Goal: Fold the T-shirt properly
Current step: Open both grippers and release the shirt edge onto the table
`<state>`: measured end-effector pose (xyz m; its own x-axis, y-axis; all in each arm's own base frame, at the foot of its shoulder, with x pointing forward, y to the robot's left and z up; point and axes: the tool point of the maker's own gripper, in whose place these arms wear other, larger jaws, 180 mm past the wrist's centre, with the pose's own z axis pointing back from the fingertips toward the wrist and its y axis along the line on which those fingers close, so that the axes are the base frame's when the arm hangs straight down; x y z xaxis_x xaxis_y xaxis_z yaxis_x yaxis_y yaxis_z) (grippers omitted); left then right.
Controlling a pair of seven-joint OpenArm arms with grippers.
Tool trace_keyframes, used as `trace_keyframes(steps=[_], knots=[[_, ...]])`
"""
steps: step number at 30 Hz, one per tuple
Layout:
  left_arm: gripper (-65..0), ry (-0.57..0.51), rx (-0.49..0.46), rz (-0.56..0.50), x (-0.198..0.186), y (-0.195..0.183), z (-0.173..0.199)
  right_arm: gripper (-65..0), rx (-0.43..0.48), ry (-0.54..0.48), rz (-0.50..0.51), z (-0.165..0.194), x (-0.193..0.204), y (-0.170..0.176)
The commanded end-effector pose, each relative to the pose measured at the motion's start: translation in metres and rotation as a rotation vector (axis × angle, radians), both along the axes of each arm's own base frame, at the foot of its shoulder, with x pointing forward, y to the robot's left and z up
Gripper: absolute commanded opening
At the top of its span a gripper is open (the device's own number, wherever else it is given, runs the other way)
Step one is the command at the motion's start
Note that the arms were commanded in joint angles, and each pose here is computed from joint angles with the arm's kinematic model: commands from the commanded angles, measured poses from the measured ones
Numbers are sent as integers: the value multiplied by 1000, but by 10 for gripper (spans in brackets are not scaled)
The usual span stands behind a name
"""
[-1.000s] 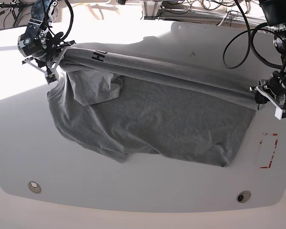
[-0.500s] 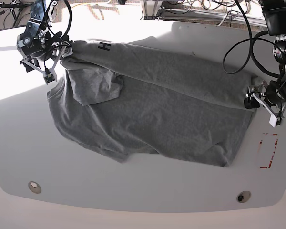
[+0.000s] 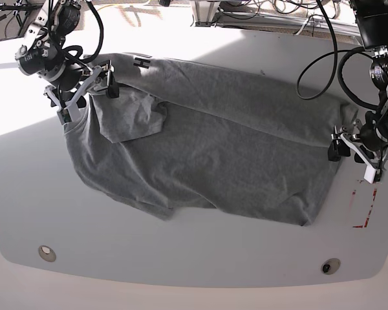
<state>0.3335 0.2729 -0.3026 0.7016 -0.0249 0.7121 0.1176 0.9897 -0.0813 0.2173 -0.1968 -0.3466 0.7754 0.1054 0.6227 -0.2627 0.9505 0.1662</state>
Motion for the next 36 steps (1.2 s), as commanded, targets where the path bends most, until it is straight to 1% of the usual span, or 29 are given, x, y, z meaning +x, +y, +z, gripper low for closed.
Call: trace_keyframes(steps=[1,3,6,9,10,11,13,14,15,18,21,23,27,29,33,36], knots=[[-206,-14,-12,5,0,-3,1,-113,60,-52,-22,11,4,5],[-206,3,-22,11,-5,-4,-7,-113,65,-49,-32,10,2,5],[-206,14,-36,20,-11,-6,-18,-114,38,-17,-47,2,-5,1],[-206,16,-32,36,-14,-2,-27,-149,9,22,-53,-6,-14,-3],[-206,24,-22,45,-16,2,-32,-182,0,34,-55,-8,-17,-5],[-206,27,-18,50,-17,3,-34,-195,-3,38,-57,-9,-18,-5],[-206,43,-8,71,-18,10,-43,-271,-13,39,-64,-11,-20,-8],[-206,48,-9,76,-19,12,-46,-290,-17,40,-66,-12,-19,-9],[-206,66,-12,89,-20,15,-53,-325,-33,51,-72,-15,-21,-13],[-206,86,-29,113,-20,21,-63,-377,-73,80,-90,-25,-23,-22],[-206,91,-43,136,-16,27,-69,-376,-107,115,-97,-36,-26,-29],[-206,96,-53,138,-14,25,-77,-350,-127,129,-83,-43,-26,-27],[-206,114,-63,105,-8,12,-91,-281,-161,125,-43,-51,-22,-19],[-206,142,-67,92,-10,7,-102,-265,-175,148,-25,-60,-26,-15],[-206,177,-71,91,-16,6,-113,-265,-172,184,-17,-75,-31,-12],[-206,194,-71,93,-21,6,-118,-273,-151,205,-25,-87,-36,-12]])
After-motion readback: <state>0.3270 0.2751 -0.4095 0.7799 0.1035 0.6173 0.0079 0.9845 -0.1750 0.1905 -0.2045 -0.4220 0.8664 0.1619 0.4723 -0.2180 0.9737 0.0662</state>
